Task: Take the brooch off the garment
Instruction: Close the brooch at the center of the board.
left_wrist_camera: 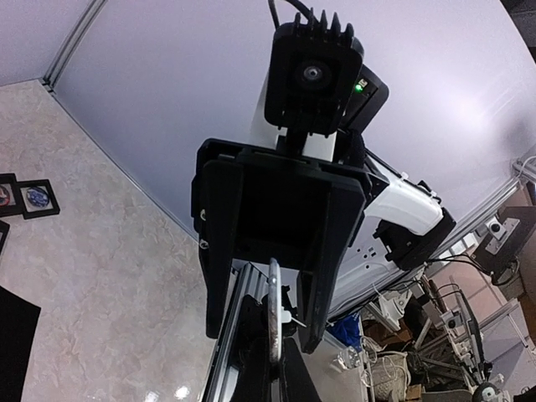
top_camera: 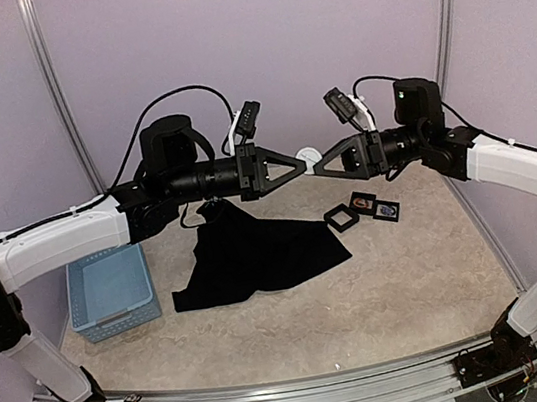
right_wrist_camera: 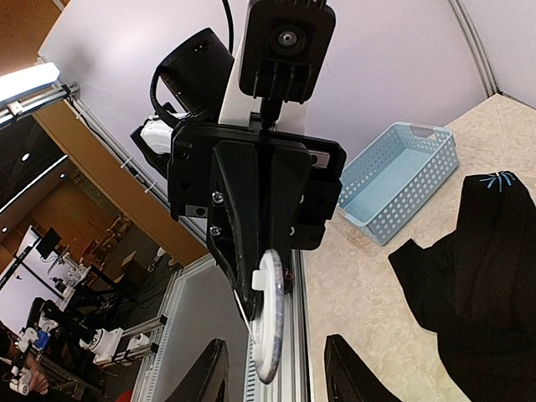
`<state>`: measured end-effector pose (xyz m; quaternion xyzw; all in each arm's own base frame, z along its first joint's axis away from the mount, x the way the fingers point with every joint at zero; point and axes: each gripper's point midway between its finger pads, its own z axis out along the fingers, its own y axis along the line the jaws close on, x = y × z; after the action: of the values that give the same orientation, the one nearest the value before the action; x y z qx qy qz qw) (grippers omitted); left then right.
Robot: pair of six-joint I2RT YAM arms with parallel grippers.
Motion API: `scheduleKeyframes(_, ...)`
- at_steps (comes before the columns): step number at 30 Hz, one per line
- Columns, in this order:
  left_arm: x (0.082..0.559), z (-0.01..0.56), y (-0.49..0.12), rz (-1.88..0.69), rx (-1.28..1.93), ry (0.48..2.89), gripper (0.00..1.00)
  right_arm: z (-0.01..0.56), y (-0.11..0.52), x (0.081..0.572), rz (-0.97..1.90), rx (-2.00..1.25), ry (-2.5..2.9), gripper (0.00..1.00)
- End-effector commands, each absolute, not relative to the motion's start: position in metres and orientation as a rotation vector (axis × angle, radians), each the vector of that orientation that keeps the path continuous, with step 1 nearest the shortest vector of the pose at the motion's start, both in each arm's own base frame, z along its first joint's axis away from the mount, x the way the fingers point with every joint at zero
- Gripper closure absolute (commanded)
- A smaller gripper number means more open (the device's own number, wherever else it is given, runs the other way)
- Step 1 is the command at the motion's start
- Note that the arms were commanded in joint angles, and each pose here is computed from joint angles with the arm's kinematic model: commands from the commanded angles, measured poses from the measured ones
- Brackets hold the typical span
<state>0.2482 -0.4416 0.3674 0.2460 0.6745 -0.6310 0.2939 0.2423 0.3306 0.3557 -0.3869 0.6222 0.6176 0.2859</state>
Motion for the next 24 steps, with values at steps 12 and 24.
scheduleKeyframes(12, 0.246, 0.3593, -0.4475, -1.703, 0.69, 1.842, 1.0, 0.3571, 0.3379, 0.2435, 1.657, -1.034, 1.664, 0.75)
scheduleKeyframes(24, 0.2456, 0.36, -0.4483, -1.704, 0.7, 1.836, 1.0, 0.3529, 0.3397, 0.2456, 1.662, -1.027, 1.682, 0.9)
